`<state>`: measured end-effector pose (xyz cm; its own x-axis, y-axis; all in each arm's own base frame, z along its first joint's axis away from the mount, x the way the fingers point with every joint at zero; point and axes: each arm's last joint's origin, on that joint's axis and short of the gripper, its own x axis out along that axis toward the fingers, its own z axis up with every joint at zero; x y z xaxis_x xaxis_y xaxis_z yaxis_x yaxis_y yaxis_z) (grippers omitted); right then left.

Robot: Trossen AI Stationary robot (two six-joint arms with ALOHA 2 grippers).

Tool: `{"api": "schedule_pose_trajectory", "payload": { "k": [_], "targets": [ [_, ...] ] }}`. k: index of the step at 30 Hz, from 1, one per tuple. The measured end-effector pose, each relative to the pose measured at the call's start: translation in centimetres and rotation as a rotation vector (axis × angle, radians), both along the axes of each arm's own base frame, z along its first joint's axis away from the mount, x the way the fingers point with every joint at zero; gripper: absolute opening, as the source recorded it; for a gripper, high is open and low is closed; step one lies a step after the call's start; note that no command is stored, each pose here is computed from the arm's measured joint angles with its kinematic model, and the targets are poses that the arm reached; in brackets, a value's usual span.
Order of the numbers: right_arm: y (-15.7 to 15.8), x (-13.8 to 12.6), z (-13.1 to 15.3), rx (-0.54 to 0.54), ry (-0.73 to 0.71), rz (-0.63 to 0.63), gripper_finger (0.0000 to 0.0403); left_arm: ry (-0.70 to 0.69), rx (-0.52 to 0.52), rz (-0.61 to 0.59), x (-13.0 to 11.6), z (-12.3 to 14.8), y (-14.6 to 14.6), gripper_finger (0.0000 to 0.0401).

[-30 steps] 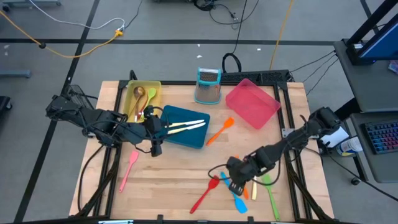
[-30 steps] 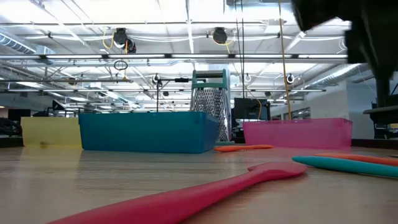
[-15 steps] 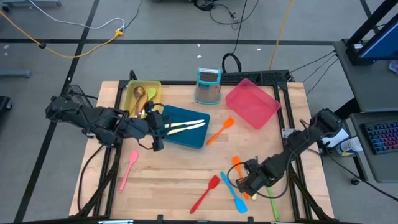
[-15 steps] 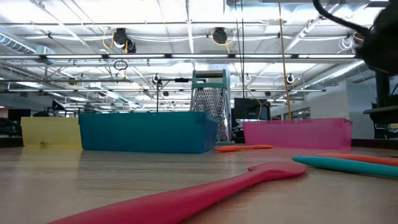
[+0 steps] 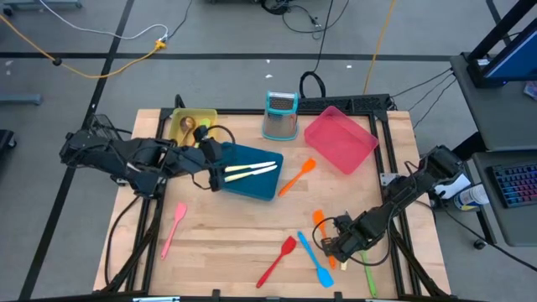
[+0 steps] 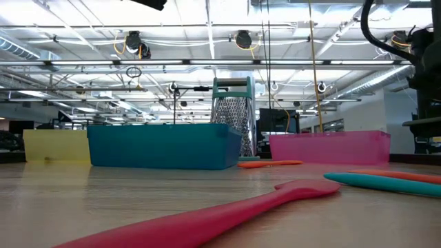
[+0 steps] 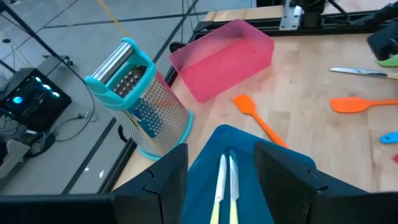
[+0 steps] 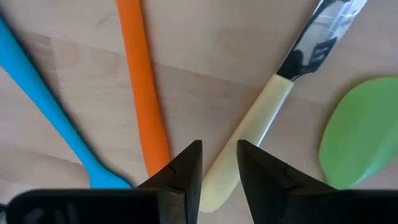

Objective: Pick & Place Kitchen Items
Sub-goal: Put the yellow table knife into the blue bin

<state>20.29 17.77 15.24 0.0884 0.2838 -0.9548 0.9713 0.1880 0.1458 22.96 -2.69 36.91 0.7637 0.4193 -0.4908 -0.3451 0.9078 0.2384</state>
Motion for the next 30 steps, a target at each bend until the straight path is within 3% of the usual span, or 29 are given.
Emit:
{"api": "schedule_pose_trajectory", "payload": {
  "k": [12, 19, 30],
  "targets": [
    [-0.1, -0.5, 1.1, 0.080, -0.023, 0.199, 0.0102, -0.007, -0.016, 0.009, 0.0, 0.0, 0.2, 0.0189],
    [-0.9, -1.5, 2.1, -0.009, -0.022, 0.166, 0.0102, -0.012, -0.027, 0.015, 0.0, 0.0, 0.2, 0.0189],
    [-0.7, -3.0, -0.7, 0.018, -0.047, 0.116, 0.0102, -0.008, -0.034, 0.017, 0.0, -0.1, 0.2, 0.0189]
  ]
}}
